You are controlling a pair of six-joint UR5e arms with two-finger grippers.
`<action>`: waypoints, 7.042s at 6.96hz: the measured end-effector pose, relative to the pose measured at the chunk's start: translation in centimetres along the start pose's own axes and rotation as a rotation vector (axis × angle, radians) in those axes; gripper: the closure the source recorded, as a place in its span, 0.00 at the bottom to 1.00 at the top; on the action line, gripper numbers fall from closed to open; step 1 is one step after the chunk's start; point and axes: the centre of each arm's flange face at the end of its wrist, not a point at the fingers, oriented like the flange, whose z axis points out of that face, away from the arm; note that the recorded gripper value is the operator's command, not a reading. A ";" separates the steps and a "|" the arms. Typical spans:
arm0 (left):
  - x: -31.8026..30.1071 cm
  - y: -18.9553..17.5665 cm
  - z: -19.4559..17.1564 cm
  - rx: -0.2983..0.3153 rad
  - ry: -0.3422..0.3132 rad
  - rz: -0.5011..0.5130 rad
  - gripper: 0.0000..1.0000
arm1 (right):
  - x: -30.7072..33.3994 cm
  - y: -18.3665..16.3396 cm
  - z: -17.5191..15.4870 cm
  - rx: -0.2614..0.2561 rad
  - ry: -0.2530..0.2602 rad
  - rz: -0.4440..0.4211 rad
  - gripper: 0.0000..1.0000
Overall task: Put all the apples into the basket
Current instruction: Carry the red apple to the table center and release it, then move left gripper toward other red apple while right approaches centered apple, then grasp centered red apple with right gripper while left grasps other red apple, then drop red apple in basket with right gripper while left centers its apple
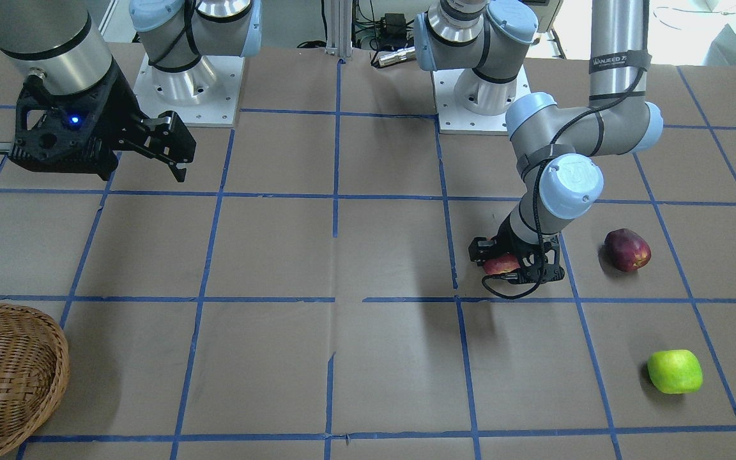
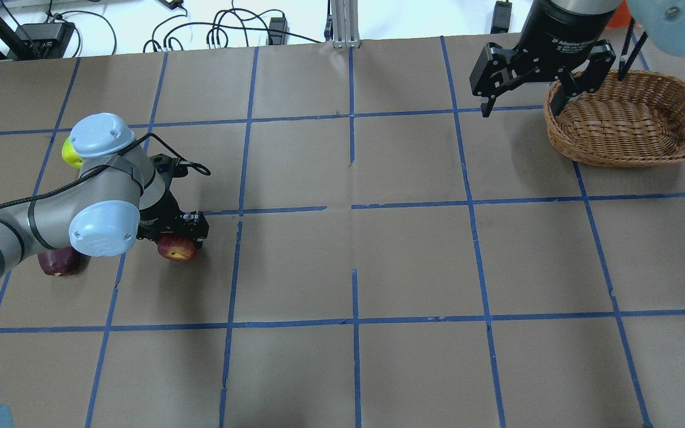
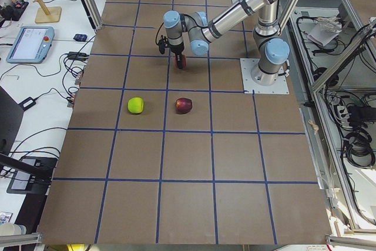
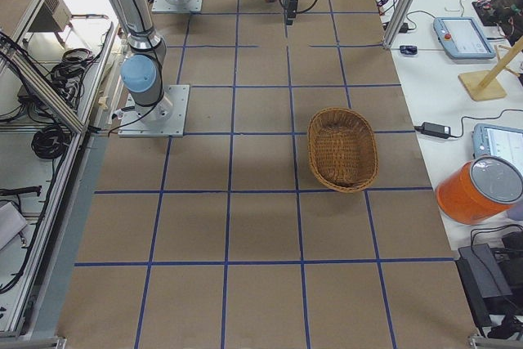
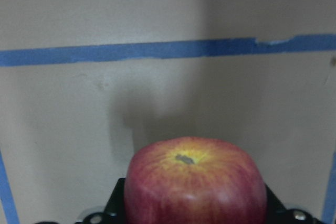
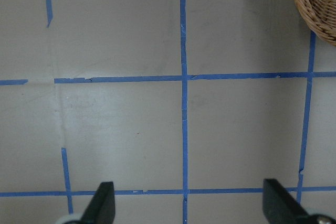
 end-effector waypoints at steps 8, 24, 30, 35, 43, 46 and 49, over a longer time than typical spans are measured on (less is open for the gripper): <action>28.1 3.4 -0.2 0.150 0.215 -0.192 0.00 | 0.7 -2.4 3.3 -0.037 -0.002 0.019 0.00; -30.6 0.5 0.1 0.091 -0.030 0.377 0.00 | -19.8 -5.3 25.7 -0.093 0.025 -0.091 0.00; -30.0 -1.8 0.6 0.155 -0.053 0.331 0.54 | -19.6 -4.4 30.0 -0.128 0.023 -0.090 0.40; -8.2 -3.0 -9.1 0.079 0.035 0.020 0.54 | -17.9 -5.7 27.1 -0.043 -0.005 -0.061 0.93; 23.5 5.3 -1.2 0.056 0.277 -0.373 0.00 | 25.3 -11.9 18.3 0.061 0.112 0.058 0.98; 24.0 3.0 -3.0 0.087 0.299 -0.367 0.00 | 35.8 -12.4 22.4 0.115 0.188 0.019 0.78; 18.7 -1.6 -10.4 0.121 0.260 -0.313 0.00 | 39.5 -14.8 23.4 0.160 0.210 0.035 0.00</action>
